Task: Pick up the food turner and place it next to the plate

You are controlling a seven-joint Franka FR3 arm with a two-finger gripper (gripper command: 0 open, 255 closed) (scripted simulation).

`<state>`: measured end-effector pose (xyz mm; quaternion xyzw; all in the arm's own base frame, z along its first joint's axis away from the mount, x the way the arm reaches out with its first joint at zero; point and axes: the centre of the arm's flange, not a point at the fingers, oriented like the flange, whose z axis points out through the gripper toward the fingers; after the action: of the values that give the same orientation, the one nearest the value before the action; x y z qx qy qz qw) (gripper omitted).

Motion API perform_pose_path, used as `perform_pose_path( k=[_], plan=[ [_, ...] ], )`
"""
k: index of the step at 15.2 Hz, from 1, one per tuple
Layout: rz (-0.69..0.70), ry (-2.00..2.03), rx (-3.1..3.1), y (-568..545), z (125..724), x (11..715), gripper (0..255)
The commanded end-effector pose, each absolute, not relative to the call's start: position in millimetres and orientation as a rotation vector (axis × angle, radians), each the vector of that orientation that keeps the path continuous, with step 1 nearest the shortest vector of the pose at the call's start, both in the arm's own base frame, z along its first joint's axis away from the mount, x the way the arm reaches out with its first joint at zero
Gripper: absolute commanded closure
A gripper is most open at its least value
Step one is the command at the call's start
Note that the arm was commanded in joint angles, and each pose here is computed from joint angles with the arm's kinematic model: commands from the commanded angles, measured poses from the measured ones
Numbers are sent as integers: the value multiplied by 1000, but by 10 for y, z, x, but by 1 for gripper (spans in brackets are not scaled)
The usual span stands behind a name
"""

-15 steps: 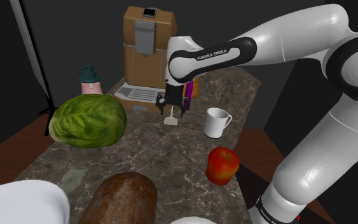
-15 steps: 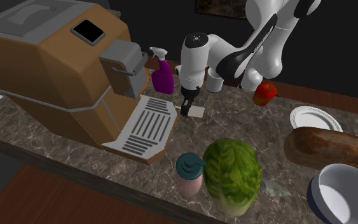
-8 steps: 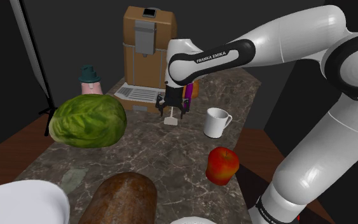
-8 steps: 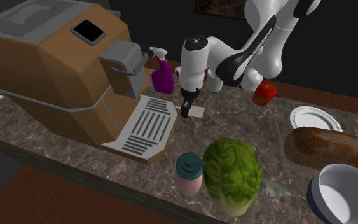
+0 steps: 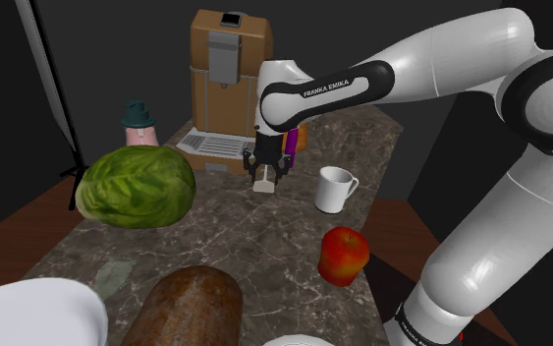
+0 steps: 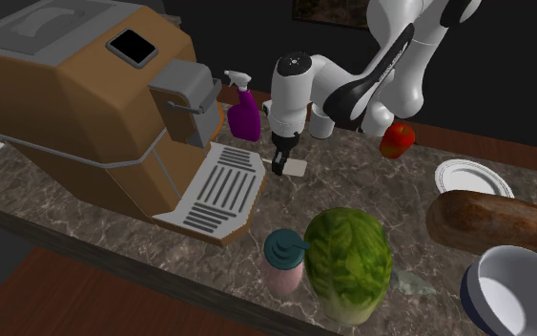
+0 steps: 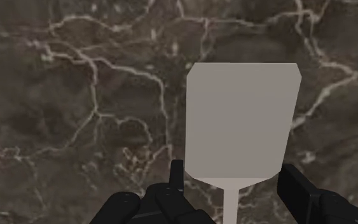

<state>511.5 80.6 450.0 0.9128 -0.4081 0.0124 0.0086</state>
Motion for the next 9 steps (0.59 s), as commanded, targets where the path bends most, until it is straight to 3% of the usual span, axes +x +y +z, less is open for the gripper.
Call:
perform_pose_path(
  k=[1, 9],
  plan=[
    [39, -1275, 2852, 806, 4500, 5115, 255],
    [39, -1275, 2852, 806, 4816, 5114, 255]
  ],
)
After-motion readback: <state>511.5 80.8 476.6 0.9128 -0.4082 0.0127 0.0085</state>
